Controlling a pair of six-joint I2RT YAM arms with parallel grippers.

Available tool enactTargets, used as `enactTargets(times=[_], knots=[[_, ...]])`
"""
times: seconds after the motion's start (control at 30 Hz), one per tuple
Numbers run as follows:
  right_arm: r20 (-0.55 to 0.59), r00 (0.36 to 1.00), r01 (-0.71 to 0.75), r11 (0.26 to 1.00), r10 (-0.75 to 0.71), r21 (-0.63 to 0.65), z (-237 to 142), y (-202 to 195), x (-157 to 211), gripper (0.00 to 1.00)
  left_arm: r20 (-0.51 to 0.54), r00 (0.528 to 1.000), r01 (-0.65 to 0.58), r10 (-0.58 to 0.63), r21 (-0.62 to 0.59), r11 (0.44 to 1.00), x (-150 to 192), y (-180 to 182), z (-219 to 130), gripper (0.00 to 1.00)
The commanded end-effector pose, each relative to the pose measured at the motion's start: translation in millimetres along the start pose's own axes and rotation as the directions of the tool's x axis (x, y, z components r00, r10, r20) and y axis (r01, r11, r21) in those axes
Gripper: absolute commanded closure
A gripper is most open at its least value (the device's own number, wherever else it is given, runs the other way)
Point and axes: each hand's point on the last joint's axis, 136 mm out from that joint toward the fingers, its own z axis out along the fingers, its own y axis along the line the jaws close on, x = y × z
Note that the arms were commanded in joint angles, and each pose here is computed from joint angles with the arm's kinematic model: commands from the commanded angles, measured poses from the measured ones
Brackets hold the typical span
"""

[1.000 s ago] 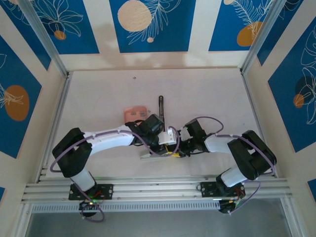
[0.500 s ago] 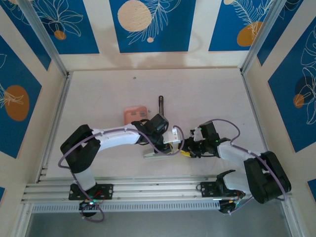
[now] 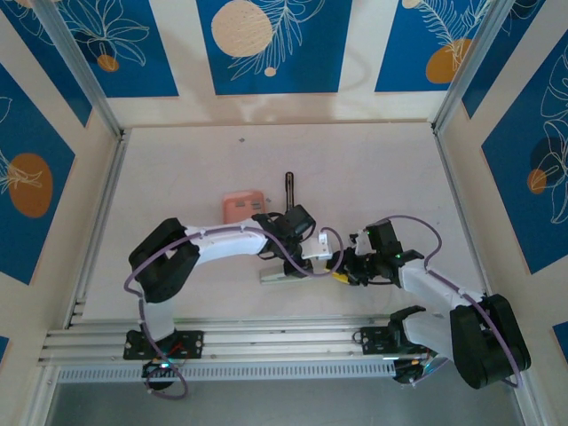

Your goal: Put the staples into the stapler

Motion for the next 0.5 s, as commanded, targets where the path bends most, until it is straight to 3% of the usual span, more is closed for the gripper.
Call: enactTargets(times=[0.0, 0.17, 0.47], knots=[[-0.01, 1.0, 0.004, 1.0, -0.003, 0.009, -3, -2, 4, 0.58, -0.131, 0.991, -0.009, 0.014, 0.032, 0.999, 30, -8, 25, 0.89], [0.002, 1.0, 0.01, 1.0, -0.01, 0.005, -5, 1, 2, 0.58, -0.142, 0.99, 0.0, 0.004, 0.027, 1.0, 26, -6, 25, 0.88], [0.024, 1.0, 0.003, 0.999, -0.004, 0.034, -10, -5, 4, 0.58, -0.262, 0.965, 0.019, -0.02, -0.005, 1.0, 53, -3, 38, 0.89]])
